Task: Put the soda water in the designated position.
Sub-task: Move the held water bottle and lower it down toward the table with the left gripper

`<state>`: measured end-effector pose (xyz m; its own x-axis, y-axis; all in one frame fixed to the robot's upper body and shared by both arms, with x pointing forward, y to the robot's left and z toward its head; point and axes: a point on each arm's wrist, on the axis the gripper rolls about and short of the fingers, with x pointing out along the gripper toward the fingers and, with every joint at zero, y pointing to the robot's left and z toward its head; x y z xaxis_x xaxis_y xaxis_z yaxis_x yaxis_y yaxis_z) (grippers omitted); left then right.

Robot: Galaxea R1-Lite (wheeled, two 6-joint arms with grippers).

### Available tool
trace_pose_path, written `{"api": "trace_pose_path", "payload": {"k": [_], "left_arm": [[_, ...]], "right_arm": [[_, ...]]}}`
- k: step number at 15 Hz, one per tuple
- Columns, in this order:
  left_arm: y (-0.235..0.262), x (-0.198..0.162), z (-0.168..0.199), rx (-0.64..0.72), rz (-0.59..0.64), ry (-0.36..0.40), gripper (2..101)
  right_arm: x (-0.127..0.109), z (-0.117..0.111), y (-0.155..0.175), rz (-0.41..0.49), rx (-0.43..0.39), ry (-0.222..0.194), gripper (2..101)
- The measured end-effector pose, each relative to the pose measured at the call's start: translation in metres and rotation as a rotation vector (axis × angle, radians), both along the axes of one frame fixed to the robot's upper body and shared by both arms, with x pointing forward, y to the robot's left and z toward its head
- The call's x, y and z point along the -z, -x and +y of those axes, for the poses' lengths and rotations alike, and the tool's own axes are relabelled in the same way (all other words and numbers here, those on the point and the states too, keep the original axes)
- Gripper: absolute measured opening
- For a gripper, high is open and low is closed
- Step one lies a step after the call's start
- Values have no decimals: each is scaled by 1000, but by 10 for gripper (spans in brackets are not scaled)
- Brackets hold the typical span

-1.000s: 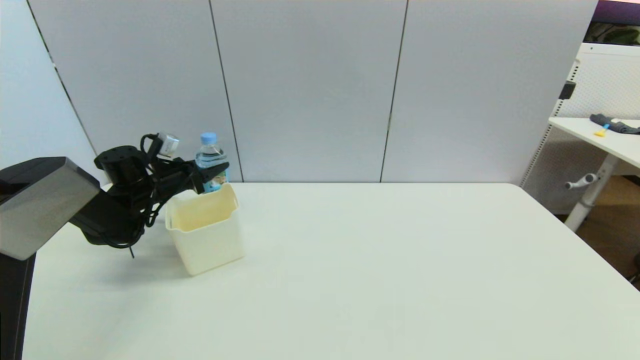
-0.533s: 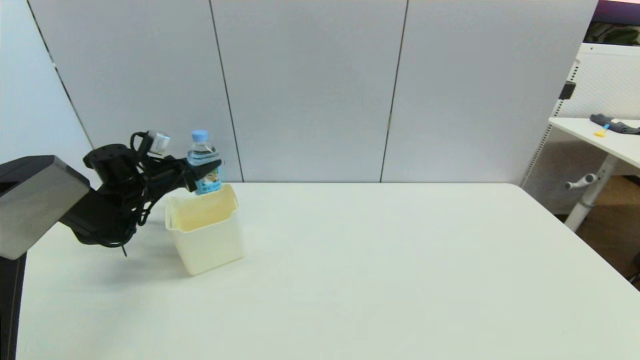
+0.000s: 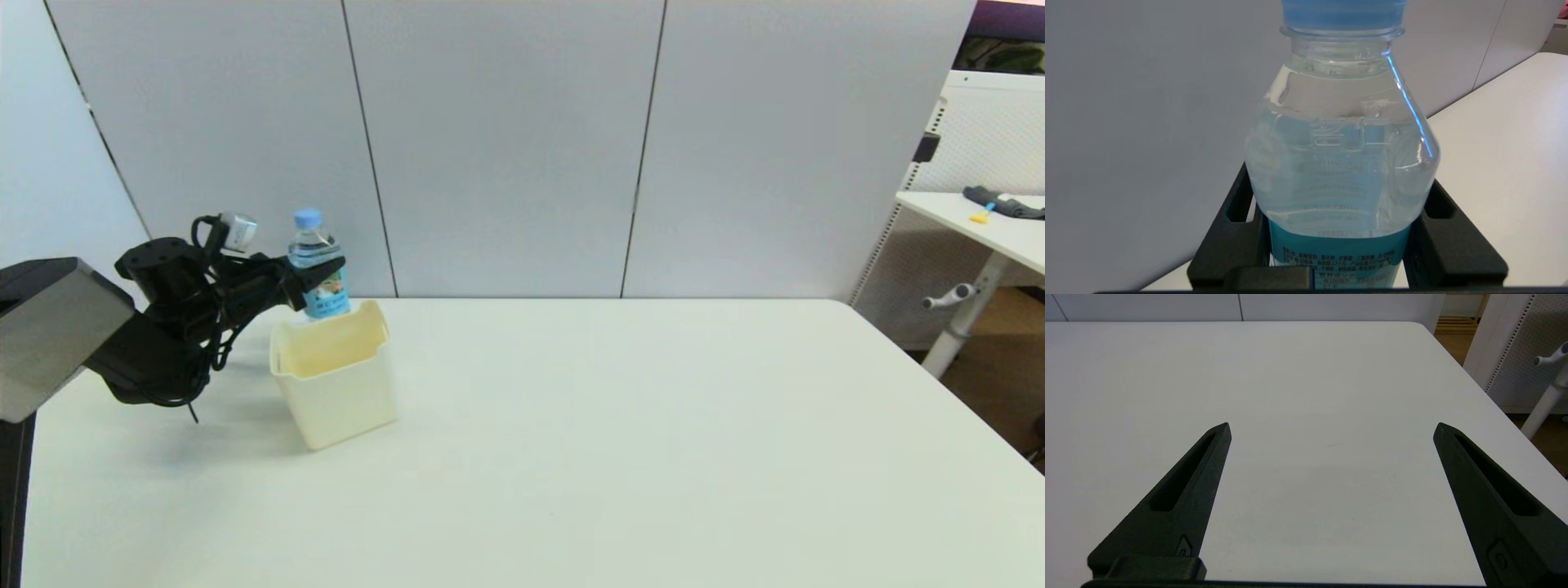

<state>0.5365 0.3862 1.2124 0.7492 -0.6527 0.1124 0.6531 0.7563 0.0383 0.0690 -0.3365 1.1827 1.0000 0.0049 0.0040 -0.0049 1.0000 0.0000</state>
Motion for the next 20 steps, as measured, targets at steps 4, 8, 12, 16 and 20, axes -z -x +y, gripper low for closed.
{"api": "trace_pose_path", "payload": {"k": [4,8,12,16,20], "left_arm": [[-3,12,-3,14,18,2,481],[-6,20,-13,34,28,6,481],[-7,22,-27,66,36,9,481],[-8,22,-31,75,31,8,481],[-8,23,-32,77,29,7,614]], "right_arm": [[0,0,0,0,0,0,980],[0,0,0,0,0,0,980],[0,0,0,0,1,0,980],[0,0,0,0,0,0,980],[0,0,0,0,0,1,980]]}}
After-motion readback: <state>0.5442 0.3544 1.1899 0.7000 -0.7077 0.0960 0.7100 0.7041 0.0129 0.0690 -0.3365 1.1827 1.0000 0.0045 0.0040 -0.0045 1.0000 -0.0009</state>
